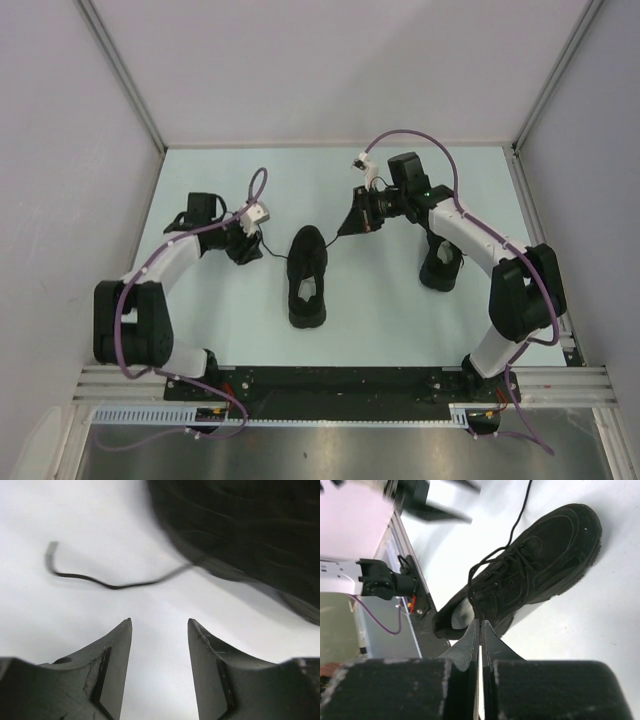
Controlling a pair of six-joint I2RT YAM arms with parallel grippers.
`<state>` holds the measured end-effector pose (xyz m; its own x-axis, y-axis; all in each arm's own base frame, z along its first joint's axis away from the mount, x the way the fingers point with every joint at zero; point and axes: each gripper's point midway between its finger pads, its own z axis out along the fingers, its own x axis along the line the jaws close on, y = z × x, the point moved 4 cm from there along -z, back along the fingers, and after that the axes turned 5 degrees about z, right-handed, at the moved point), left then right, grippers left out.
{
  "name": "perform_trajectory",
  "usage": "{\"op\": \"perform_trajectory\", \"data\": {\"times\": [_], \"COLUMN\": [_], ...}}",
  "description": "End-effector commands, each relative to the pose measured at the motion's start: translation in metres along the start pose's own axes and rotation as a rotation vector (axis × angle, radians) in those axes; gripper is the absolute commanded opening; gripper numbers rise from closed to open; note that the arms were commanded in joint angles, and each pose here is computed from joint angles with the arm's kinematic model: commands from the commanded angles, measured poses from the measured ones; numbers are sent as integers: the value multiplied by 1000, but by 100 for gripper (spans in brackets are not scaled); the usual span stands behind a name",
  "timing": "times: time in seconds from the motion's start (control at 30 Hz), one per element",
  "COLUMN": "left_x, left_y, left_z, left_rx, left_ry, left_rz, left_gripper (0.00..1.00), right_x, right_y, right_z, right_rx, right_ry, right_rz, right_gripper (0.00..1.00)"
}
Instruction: Tie the shoes
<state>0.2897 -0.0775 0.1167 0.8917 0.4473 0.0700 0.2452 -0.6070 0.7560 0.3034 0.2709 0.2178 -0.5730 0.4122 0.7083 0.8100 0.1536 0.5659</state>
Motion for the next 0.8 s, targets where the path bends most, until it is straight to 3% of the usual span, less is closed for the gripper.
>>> {"op": "perform_trajectory", "data": {"times": [0.0,0.2,0.37,0.63,0.77], "left_x": [73,123,139,118,97], "left_y": [22,14,11,-7,-21], "left_z": [6,37,55,76,81], "left_rx": [7,50,87,123,160], "left_ry": [214,334,377,279,226], "left_rz": [-5,-253,-337,-486,-523], "left_gripper": [54,55,55,53,44], "right_x": [5,0,-3,-8,-12], "right_y": [-1,-3,-4,-5,-6], "right_z": [-10,-9,-5,-2,0], "right_rx": [-4,6,12,20,23], "right_ry": [-28,-39,-38,-52,-59], "right_rz": [-89,-96,-91,-91,-93], "right_gripper": [0,0,0,0,0]}}
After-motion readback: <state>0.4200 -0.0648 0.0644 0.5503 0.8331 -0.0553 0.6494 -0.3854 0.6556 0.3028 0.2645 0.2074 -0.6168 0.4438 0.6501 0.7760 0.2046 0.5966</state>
